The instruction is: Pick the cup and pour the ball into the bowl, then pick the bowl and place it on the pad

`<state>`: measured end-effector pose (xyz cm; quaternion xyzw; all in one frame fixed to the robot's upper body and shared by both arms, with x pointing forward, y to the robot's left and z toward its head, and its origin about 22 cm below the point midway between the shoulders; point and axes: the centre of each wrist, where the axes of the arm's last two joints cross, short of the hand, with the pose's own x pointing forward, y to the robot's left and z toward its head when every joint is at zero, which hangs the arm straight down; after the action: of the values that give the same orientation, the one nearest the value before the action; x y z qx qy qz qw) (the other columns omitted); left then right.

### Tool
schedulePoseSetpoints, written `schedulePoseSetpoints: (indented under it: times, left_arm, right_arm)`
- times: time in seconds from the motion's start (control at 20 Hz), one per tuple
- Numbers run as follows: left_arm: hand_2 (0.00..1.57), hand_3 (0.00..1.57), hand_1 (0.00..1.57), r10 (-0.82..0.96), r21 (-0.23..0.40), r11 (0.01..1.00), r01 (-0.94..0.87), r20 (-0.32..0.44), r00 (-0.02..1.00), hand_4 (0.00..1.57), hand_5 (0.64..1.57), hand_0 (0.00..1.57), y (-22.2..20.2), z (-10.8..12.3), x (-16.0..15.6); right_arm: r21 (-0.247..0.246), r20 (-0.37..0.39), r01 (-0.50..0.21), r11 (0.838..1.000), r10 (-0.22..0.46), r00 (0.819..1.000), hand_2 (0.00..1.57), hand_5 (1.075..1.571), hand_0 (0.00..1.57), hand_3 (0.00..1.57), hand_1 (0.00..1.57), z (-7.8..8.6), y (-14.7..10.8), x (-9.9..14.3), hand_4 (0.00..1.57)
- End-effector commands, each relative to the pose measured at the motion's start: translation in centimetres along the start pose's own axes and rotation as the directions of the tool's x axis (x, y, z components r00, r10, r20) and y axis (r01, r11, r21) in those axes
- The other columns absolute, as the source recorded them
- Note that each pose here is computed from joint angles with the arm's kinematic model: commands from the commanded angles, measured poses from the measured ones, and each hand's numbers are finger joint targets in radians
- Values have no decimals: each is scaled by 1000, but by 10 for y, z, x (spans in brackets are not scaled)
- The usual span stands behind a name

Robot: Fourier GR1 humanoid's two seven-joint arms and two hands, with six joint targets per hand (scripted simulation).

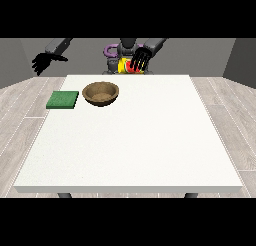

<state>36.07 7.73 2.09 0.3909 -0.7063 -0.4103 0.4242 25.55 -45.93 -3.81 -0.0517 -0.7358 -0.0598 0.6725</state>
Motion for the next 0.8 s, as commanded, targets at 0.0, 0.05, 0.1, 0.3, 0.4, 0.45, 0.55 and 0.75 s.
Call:
schedulePoseSetpoints:
  times: [0.0, 0.05, 0.1, 0.3, 0.4, 0.45, 0.55, 0.75]
  left_arm:
    - [1571, 1536, 583, -94, 7, 996, 94, 3, 996, 881, 1571, 583, -5, 5, 20]
    - [1571, 1564, 562, -116, -12, 993, 117, 59, 992, 914, 1570, 562, -9, 13, 20]
    - [1571, 1571, 531, -145, 42, 989, 142, 73, 987, 930, 1569, 531, 0, 3, 37]
    - [1571, 1571, 552, -264, 39, 965, 261, 119, 957, 885, 1571, 552, 1, 3, 52]
    - [1571, 1571, 432, -289, 12, 957, 291, 166, 943, 900, 1571, 432, 6, -3, 55]
    - [1571, 1571, 373, -306, 52, 952, 302, 178, 935, 899, 1570, 373, -3, 12, 57]
    - [1571, 1571, 282, -362, 47, 932, 359, 164, 918, 863, 1570, 282, -8, 16, 62]
    - [1571, 1571, 0, -454, 70, 889, 451, 243, 857, 913, 1547, 0, -15, 28, 75]
  right_arm:
    - [45, 20, 4, 999, -5, 1000, 0, 1548, 0, 0, 0, -18, 17, 4, 0]
    - [12, 11, -29, 1000, 29, 1000, 0, 1537, 0, 0, 0, -12, -4, 12, 0]
    - [0, 50, -9, 1000, 9, 999, 0, 1533, 0, 29, 0, -34, 6, 25, 0]
    - [38, 13, -28, 999, 27, 1000, 0, 1533, 0, 222, 0, -46, 17, 29, 0]
    - [12, 2, -12, 1000, 12, 1000, 0, 1525, 0, 337, 0, -45, 60, 2, 0]
    - [-3, 42, -11, 1000, 11, 999, 0, 1527, 0, 273, 0, -45, 33, 15, 0]
    - [51, 34, -5, 999, 3, 999, 0, 1528, 0, 297, 0, -59, 63, 14, 0]
    - [84, 70, 7, 996, -13, 997, 0, 1525, 0, 252, 0, -78, 65, 35, 0]
